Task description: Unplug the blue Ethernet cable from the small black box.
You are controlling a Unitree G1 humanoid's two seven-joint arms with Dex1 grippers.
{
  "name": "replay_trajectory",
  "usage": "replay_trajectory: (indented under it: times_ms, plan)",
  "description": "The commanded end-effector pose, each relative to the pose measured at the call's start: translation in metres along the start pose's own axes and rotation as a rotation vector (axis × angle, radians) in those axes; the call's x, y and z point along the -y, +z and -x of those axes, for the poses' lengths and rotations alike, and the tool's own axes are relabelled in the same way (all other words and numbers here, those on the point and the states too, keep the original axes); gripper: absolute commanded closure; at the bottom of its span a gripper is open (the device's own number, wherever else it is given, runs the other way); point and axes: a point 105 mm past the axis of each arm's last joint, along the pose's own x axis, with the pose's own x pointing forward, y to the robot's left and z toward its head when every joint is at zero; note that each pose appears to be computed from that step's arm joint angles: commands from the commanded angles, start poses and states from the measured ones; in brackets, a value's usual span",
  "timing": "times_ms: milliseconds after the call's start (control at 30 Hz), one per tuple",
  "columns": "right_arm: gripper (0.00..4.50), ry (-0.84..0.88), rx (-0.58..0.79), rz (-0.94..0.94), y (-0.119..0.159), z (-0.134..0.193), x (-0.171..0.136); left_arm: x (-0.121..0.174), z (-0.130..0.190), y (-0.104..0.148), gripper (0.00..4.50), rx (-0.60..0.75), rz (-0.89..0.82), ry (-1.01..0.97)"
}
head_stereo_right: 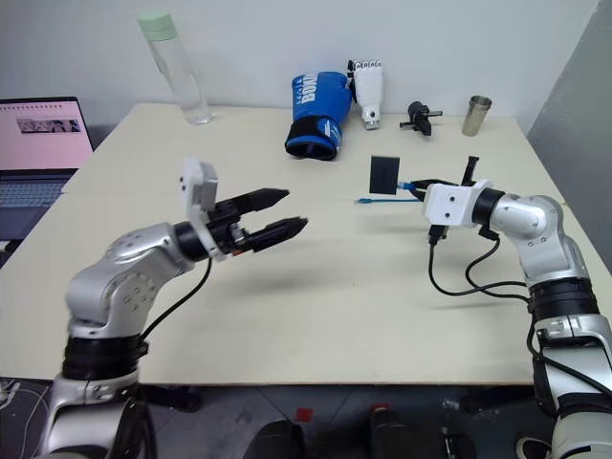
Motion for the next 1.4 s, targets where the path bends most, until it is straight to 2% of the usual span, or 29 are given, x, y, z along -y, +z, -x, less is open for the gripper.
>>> replay_trajectory:
  times_ms: [33,233,600,700,1167,1200,1400]
  plan:
    - [4.45,-0.165,0.083,0.243,0.03,-0.004,0.02,-0.001,-0.017,0.009,0.0,0.026,-0.013,-0.059]
    - [4.45,-0.206,0.14,0.368,0.045,-0.003,0.014,-0.007,-0.035,0.021,0.0,0.04,-0.063,-0.124]
    - [4.45,-0.216,0.215,0.34,0.064,-0.013,0.0,-0.005,-0.055,0.021,0.0,0.045,-0.134,-0.186]
    - [4.45,-0.212,0.221,0.335,0.066,-0.015,0.0,-0.007,-0.055,0.019,0.44,0.047,-0.142,-0.175]
    - [4.45,-0.207,0.21,0.287,0.058,-0.019,0.001,-0.012,-0.044,0.018,3.6,0.029,-0.154,-0.166]
    - [4.45,-0.209,0.205,0.284,0.057,-0.019,0.002,-0.012,-0.044,0.016,3.71,0.024,-0.154,-0.166]
    - [4.45,-0.178,0.224,0.239,0.062,-0.019,-0.003,-0.018,-0.045,0.017,3.71,0.029,-0.139,-0.147]
